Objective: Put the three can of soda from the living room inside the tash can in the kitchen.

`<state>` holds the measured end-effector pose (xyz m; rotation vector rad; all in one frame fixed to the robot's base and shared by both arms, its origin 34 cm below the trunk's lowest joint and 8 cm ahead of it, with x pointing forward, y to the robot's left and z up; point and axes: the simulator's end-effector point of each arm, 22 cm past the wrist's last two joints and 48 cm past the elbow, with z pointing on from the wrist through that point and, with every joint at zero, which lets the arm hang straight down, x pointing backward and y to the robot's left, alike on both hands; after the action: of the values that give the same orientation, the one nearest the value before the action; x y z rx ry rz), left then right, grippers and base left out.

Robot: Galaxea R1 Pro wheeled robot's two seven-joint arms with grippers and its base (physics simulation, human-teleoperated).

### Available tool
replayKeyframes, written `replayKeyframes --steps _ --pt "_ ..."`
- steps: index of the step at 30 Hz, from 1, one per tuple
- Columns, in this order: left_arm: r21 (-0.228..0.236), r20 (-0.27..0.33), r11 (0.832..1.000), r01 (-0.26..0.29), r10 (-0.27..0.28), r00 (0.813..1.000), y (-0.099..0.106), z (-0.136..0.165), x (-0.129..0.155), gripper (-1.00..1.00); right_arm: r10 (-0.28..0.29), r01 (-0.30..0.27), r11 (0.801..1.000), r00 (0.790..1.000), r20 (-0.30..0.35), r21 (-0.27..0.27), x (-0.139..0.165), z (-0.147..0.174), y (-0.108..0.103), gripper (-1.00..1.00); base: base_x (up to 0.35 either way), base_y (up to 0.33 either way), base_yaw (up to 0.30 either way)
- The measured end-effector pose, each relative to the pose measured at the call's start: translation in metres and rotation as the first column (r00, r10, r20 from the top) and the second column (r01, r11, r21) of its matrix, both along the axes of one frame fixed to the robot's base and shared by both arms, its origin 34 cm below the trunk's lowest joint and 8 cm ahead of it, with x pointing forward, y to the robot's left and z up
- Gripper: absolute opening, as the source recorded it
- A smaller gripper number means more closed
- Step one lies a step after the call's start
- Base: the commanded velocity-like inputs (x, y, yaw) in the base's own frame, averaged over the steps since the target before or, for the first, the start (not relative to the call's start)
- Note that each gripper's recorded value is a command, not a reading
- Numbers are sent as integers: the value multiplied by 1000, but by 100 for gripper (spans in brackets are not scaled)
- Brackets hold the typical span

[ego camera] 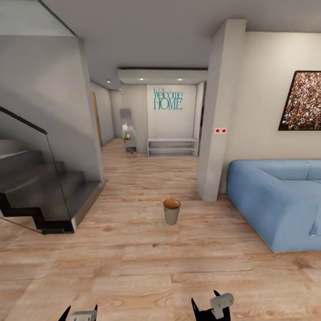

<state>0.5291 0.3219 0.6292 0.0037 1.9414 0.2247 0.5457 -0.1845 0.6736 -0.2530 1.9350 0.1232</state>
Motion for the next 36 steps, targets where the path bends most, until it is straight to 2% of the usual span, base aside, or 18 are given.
replayKeyframes --steps 36 --pt "0 0 1000 2 -2 1000 -1 0 0 100 0 0 1000 1000 0 -3 0 0 -2 100 324 0 0"
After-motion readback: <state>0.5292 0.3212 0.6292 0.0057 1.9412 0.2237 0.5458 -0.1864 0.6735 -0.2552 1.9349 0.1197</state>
